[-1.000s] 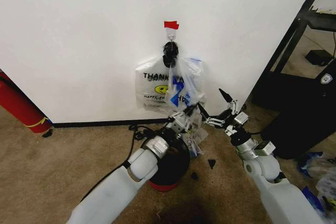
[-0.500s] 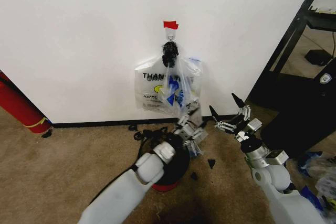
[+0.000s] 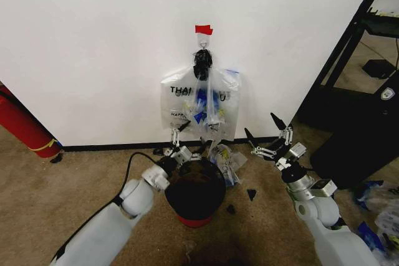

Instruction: Pick up the garbage bag from the wall and place it over the trash bin.

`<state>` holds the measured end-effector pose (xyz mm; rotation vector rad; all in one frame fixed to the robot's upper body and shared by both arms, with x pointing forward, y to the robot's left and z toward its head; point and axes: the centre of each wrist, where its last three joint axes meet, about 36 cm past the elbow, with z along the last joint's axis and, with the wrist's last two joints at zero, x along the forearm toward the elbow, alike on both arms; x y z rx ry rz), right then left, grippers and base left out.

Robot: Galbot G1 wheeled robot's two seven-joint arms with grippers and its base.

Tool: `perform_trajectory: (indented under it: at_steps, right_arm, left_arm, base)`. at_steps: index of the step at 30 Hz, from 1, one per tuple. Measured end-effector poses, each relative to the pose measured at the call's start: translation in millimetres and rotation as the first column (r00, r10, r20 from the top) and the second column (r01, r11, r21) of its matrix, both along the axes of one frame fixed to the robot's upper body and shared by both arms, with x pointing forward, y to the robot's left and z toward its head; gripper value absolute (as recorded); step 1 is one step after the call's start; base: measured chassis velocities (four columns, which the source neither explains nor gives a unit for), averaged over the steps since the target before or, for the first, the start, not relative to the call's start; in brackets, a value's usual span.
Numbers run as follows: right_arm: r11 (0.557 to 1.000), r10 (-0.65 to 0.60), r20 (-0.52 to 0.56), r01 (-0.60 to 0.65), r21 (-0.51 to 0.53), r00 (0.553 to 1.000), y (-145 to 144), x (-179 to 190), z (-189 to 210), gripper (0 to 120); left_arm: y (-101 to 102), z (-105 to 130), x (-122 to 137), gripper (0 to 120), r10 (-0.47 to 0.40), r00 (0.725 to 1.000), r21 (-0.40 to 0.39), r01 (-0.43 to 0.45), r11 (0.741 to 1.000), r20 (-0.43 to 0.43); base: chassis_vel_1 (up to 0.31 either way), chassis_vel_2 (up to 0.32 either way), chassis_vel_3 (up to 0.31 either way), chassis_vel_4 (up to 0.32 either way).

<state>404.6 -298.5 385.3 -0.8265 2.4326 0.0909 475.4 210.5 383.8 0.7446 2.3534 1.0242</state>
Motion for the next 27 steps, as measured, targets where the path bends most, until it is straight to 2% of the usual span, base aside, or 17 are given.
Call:
perform_trajectory:
  at_steps: [4,14,20,21,25,27]
  right_arm:
    - [1.0,0.0,-0.003,0.0,-0.005,1.0,-1.4,-8.2,0.6,100]
    - [1.0,-0.012,-0.009,0.012,-0.006,1.0,-8.8,-24.0,-2.6,100]
    - [1.0,-0.014,-0.007,0.014,-0.003,1.0,-9.2,-26.2,-4.7,100]
    - [1.0,-0.014,-0.007,0.014,-0.003,1.0,-9.2,-26.2,-4.7,100]
    - [1.0,-0.015,-0.006,0.015,-0.001,1.0,-9.2,-25.2,-5.4,100]
    - [1.0,-0.015,-0.007,0.015,0.001,1.0,-8.5,-24.8,-6.0,100]
  left_arm:
    - [-9.8,4.3,19.5,100,0.005,1.0,0.046,-0.007,0.999,0.029]
    - [-23.2,15.6,47.2,95,0.004,0.997,0.141,-0.015,0.99,0.082]
    - [-14.1,23.4,58.0,74,-0.014,0.99,0.25,-0.022,0.968,0.139]
    - [-14.1,23.4,58.0,74,-0.014,0.99,0.25,-0.022,0.968,0.139]
    - [-0.5,28.0,64.3,55,-0.015,0.987,0.316,-0.037,0.948,0.161]
    - [2.0,29.3,66.5,53,-0.013,0.986,0.331,-0.042,0.943,0.165]
  base:
    - [0.0,0.0,0.0,0.0]
    - [0.0,0.0,0.0,0.0]
    - [0.0,0.0,0.0,0.0]
    - [0.0,0.0,0.0,0.0]
    - [0.0,0.0,0.0,0.0]
    - [0.0,0.0,0.0,0.0]
